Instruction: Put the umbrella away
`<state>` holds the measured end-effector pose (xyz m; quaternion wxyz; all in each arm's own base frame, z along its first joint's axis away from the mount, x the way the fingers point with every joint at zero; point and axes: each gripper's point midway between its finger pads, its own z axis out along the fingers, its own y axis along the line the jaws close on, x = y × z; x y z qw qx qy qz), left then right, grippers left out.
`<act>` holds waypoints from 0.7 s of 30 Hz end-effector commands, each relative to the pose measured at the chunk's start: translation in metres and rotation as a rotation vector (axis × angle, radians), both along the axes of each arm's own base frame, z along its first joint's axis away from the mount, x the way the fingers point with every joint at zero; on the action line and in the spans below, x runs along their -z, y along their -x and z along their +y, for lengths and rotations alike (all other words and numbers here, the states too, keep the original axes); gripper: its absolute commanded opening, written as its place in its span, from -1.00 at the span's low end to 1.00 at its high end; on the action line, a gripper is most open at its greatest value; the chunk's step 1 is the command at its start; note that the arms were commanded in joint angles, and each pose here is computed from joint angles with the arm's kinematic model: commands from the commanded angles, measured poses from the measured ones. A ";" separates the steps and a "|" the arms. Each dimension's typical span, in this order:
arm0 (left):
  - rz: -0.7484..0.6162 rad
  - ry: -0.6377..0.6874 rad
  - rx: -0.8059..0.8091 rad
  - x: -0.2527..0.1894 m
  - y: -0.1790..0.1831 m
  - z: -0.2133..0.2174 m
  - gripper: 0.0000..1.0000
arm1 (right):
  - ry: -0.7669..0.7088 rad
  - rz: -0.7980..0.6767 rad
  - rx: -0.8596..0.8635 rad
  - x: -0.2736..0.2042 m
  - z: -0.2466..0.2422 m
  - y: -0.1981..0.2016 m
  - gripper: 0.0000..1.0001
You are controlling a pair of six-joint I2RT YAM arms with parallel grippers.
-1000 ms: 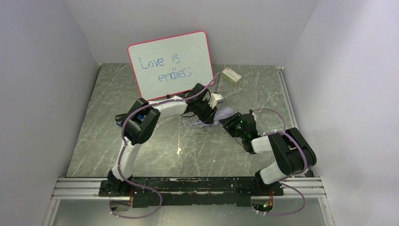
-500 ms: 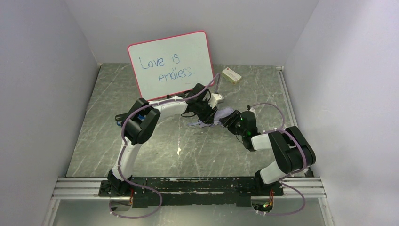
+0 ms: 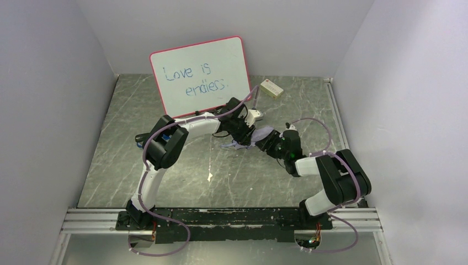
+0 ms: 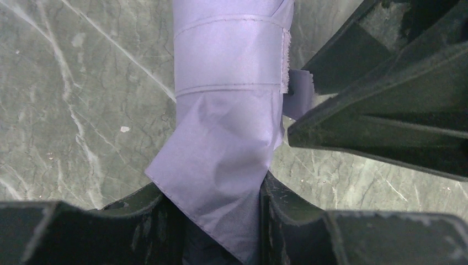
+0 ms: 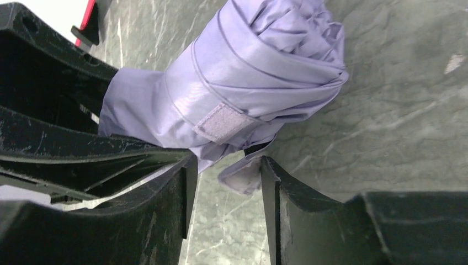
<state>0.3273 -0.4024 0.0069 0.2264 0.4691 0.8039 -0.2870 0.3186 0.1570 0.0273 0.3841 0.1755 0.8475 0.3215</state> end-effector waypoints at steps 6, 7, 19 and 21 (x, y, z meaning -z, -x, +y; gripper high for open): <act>0.252 -0.430 -0.031 0.116 0.071 0.086 -0.91 | -0.029 -0.022 -0.077 -0.007 0.008 0.011 -0.02; 0.252 -0.430 -0.030 0.116 0.071 0.085 -0.90 | -0.022 -0.019 -0.065 -0.005 0.006 0.010 -0.03; 0.248 -0.435 -0.023 0.115 0.073 0.086 -0.91 | 0.185 0.029 0.103 0.009 -0.034 -0.007 0.00; 0.250 -0.435 -0.022 0.116 0.073 0.085 -0.91 | 0.191 0.028 0.101 0.008 -0.035 -0.007 0.00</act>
